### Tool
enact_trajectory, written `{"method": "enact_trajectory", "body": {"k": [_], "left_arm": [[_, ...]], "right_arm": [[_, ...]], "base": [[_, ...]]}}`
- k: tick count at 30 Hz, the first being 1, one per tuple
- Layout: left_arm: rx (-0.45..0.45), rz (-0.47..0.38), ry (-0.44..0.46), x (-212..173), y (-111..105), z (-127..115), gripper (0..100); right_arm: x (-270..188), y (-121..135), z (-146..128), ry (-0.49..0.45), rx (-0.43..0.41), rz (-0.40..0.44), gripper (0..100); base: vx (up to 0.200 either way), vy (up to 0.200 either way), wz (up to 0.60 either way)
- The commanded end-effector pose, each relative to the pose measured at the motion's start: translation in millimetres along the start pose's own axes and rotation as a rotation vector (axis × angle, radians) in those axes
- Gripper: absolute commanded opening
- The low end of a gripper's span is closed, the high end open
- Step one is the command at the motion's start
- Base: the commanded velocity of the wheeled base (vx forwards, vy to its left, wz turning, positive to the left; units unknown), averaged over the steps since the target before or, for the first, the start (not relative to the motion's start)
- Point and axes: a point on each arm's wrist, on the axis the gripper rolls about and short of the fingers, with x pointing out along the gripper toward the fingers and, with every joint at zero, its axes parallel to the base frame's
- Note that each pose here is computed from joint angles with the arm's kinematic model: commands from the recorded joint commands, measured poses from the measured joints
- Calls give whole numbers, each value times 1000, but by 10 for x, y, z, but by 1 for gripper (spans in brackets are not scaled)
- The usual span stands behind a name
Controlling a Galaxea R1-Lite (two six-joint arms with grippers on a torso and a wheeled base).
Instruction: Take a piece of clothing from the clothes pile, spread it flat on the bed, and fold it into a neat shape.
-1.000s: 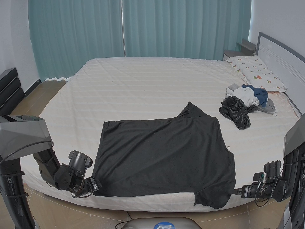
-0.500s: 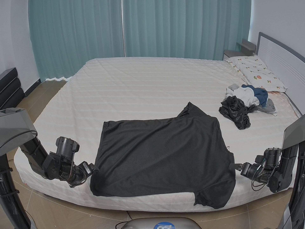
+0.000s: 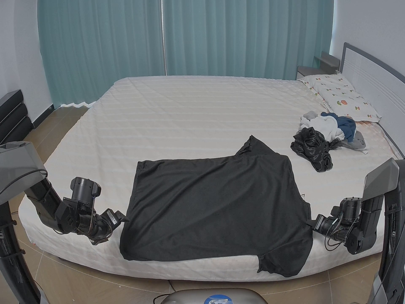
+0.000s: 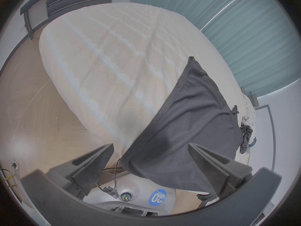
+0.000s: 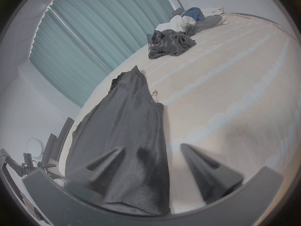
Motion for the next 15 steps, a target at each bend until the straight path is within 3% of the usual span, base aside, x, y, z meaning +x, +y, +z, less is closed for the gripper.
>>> {"method": "enact_trajectory", "body": {"k": [1,15], "left_arm": [[-4,14,8,41,29,-2,100],[-1,22,17,65,42,-18,100]], "right_arm": [[-97,3,-30,6,21,-9,0],[-295,-60,-66,24,52,-50,0]], "base": [[0,0,0],[0,0,0]]}}
